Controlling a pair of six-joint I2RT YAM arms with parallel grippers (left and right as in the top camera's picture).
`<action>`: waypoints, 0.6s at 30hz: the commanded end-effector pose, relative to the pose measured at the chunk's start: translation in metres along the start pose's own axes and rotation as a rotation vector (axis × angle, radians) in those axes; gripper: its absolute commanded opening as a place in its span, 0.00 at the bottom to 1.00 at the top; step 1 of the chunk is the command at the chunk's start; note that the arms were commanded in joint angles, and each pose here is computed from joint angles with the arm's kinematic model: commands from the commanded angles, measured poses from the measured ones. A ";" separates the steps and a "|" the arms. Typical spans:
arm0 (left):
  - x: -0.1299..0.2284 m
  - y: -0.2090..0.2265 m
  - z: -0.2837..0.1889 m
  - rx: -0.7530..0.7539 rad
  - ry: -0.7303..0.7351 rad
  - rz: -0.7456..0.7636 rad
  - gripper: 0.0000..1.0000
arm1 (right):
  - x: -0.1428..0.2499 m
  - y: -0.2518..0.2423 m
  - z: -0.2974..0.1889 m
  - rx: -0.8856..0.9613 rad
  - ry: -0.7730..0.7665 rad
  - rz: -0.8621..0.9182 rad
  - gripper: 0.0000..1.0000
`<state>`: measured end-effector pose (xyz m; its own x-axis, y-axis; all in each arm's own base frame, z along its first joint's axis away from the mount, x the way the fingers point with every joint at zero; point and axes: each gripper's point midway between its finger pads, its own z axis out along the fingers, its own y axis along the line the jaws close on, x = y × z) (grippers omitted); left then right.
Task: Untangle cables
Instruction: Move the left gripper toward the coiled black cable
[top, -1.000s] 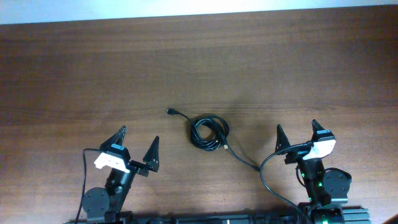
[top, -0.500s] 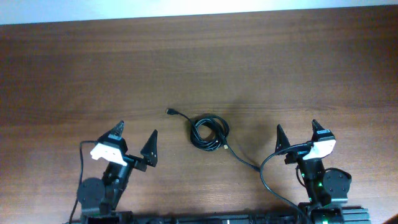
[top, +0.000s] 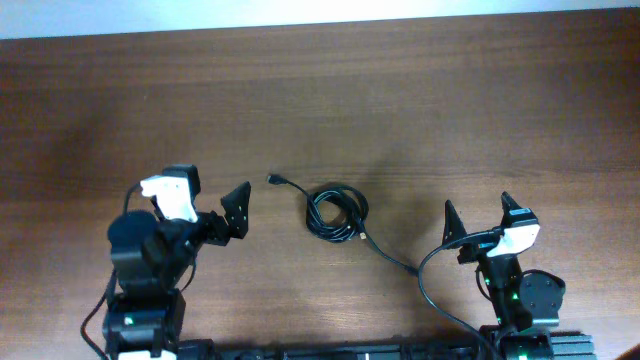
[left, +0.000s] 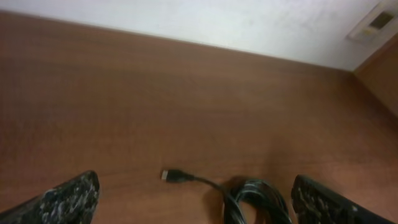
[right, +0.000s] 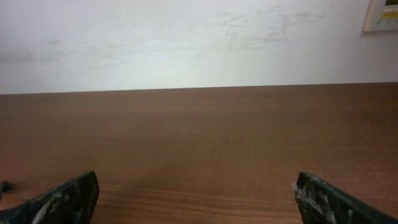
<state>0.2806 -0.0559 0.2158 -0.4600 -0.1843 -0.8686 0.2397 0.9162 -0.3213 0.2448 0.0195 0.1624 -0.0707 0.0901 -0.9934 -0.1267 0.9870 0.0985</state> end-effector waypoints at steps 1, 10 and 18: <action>-0.017 -0.017 0.000 0.079 0.037 -0.017 0.99 | 0.003 0.003 0.000 -0.014 0.007 0.007 0.99; 0.005 -0.066 0.001 0.423 0.172 -0.074 0.99 | 0.003 0.003 0.000 -0.014 0.007 0.007 0.99; 0.022 -0.054 0.021 0.366 0.271 -0.234 0.99 | 0.003 0.003 0.000 -0.014 0.007 0.007 0.99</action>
<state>0.2713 -0.1136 0.2093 -0.6752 -0.1731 -0.7170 0.4340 0.6928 -0.5759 0.2448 0.0195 0.1624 -0.0705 0.0889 -0.9935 -0.1268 0.9871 0.0974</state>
